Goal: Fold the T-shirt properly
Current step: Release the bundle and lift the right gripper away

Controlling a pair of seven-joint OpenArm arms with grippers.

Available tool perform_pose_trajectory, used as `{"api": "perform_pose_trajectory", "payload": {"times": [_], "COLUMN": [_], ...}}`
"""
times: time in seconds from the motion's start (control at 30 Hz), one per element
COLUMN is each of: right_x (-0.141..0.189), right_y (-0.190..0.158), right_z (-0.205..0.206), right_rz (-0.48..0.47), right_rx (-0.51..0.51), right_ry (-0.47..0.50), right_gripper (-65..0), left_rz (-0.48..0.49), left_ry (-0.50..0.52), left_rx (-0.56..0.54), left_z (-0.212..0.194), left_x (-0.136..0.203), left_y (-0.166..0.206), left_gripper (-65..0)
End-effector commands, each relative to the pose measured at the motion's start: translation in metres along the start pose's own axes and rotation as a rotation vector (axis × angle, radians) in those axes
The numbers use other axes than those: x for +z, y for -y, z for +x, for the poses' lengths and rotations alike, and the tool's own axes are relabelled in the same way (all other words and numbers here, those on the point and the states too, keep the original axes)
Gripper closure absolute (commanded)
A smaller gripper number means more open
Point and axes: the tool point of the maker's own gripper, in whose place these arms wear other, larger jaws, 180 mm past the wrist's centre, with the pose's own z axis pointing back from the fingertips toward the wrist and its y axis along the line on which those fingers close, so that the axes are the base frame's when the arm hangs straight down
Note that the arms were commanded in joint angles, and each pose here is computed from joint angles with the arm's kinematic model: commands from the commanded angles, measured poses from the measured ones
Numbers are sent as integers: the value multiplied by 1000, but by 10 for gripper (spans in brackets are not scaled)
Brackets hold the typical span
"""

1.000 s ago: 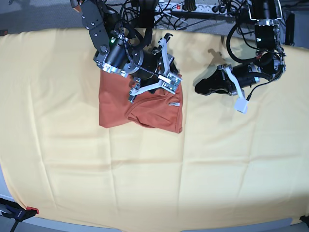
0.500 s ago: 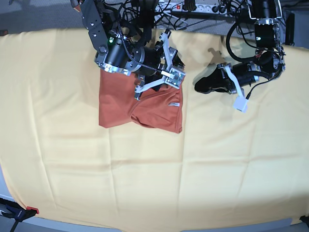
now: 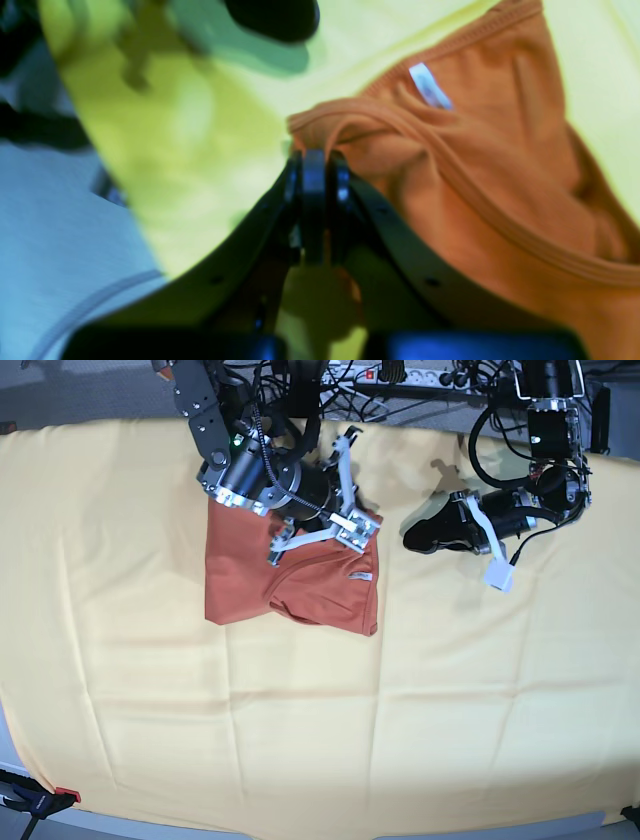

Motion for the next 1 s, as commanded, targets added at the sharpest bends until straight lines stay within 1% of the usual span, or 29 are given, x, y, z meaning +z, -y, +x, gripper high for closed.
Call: {"api": "perform_pose_trajectory", "payload": {"times": [0.0, 0.2, 0.33, 0.37, 0.47, 0.5, 0.53, 0.57, 0.63, 0.73, 0.8, 0.83, 0.87, 0.9, 0.97], "right_x": [3, 1, 1, 1, 2, 3, 4, 4, 5, 6, 7, 8, 10, 12, 18], "right_y": [-4, -13, -18, -19, -23, -26, -29, -31, -29, -15, 2, 14, 27, 40, 63], "right_z": [21, 45, 47, 47, 49, 50, 51, 49, 47, 46, 45, 45, 45, 46, 50], "right_rz": [16, 40, 60, 62, 87, 104, 122, 133, 137, 104, 48, 9, -37, -86, -175], "right_rx": [-6, -44, -2, -2, -29, -29, -17, 2, 24, 69, 118, 136, 151, 170, 233], "right_ry": [77, 147, 151, 153, 173, 183, 190, 191, 186, 167, 142, 129, 121, 113, 105], "right_gripper": [0, 0, 0, -35, -279, -341, -377, -386, -385, -379, -338, -300, -247, -173, -4], "left_rz": [-16, -18, -20, -21, -40, -53, -63, -71, -82, -85, -75, -74, -74, -76, -79], "left_ry": [42, 43, 45, 45, 52, 57, 59, 57, 52, 44, 31, 17, 1, -15, -30], "left_rx": [-33, -33, -32, -32, -25, -21, -18, -16, -15, -20, -35, -46, -62, -80, -125], "left_z": [16, 16, 17, 17, 18, 19, 20, 19, 20, 21, 22, 21, 21, 20, 23], "left_x": [3, 3, 4, 4, 4, 4, 5, 5, 7, 13, 17, 18, 18, 19, 20], "left_y": [4, 5, 5, 5, 9, 11, 13, 14, 16, 16, 14, 15, 18, 21, 28], "left_gripper": [0, 0, 0, 0, 0, 0, 0, 0, 0, 0, 0, 0, 0, 0, 0]}}
